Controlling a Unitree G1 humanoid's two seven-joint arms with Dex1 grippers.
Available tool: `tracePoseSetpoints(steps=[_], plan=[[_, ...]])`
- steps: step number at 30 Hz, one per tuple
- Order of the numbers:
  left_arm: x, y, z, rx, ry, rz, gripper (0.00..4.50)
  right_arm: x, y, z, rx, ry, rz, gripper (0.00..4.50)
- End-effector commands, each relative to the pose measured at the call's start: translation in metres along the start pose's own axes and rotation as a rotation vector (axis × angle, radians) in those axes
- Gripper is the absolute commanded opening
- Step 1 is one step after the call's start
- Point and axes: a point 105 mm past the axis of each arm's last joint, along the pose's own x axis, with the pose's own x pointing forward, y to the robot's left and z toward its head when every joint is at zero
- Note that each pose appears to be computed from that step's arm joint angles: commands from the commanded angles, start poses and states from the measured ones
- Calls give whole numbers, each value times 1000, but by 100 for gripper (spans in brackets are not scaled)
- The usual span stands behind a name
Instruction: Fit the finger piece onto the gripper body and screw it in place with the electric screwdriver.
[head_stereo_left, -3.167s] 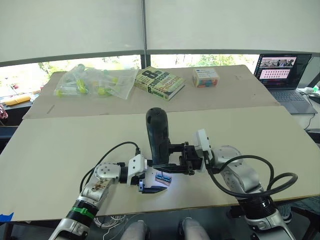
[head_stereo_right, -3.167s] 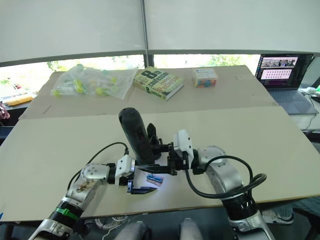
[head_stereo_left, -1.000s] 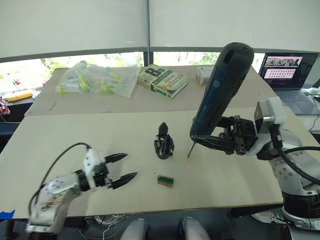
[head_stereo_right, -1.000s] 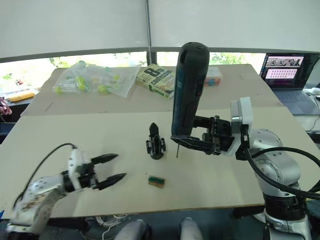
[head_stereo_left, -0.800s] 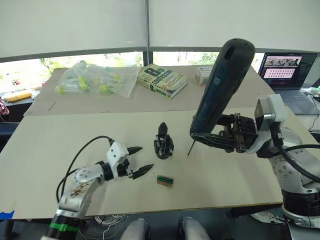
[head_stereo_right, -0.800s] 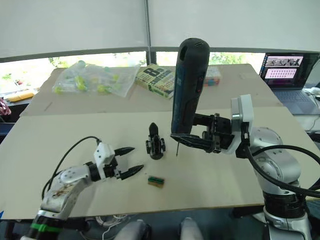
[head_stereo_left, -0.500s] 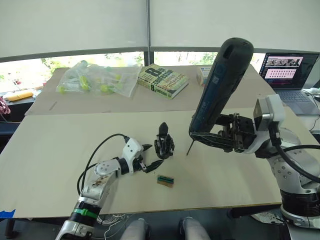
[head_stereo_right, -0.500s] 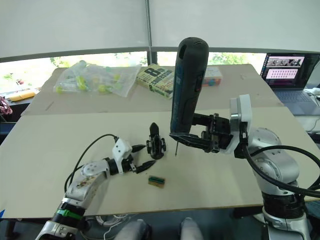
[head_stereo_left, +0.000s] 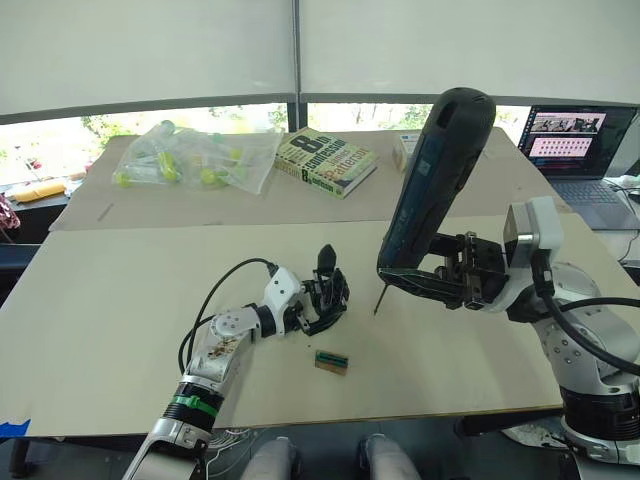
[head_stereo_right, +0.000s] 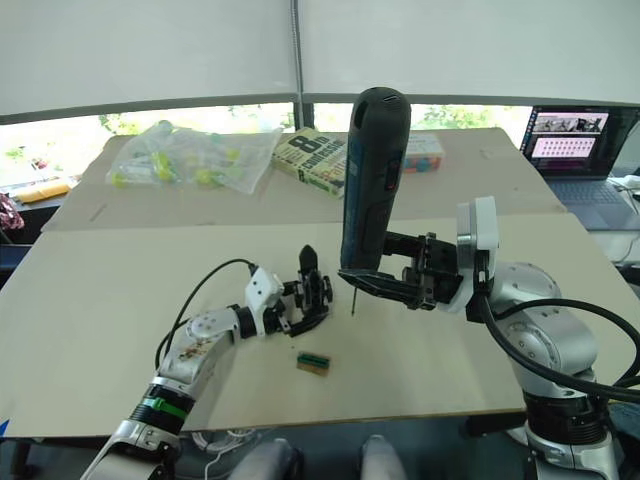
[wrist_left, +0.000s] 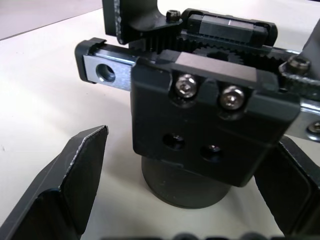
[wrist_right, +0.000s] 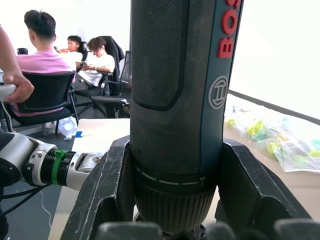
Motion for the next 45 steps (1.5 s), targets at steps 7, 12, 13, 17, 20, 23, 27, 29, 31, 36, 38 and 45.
tracePoseSetpoints(steps=[7, 12, 13, 17, 20, 23, 27, 29, 31, 36, 38, 45], plan=[[-8, -3, 5, 50, 1, -71, 234, 1, 2, 21, -92, -38, 17, 196], [-17, 4, 10, 96, -16, -132, 234, -1, 2, 22, -89, -30, 24, 196], [-18, 6, 11, 100, -20, -147, 234, -2, 3, 22, -86, -26, 27, 196], [-20, 10, 12, 107, -22, -233, 234, -6, 5, 21, -74, -11, 35, 196], [-19, 11, 8, 119, -1, -275, 234, -7, 5, 21, -73, -8, 34, 196], [-17, 9, 3, 123, 21, -319, 234, -6, 6, 21, -70, -10, 35, 196], [-12, 11, 1, 126, 18, -325, 234, -5, 8, 20, -62, -12, 36, 196], [-9, 11, 1, 111, 13, -325, 234, -5, 8, 19, -60, -13, 36, 196], [-7, 11, 1, 102, 4, -314, 234, -4, 8, 19, -59, -14, 36, 196], [-12, 16, 5, 110, -26, -251, 441, -4, 9, 19, -53, -17, 40, 196], [-22, 15, 5, 134, -21, -253, 441, -4, 10, 18, -50, -16, 44, 196], [-36, 9, 10, 122, -37, -169, 441, -5, 10, 17, -41, -10, 52, 196]])
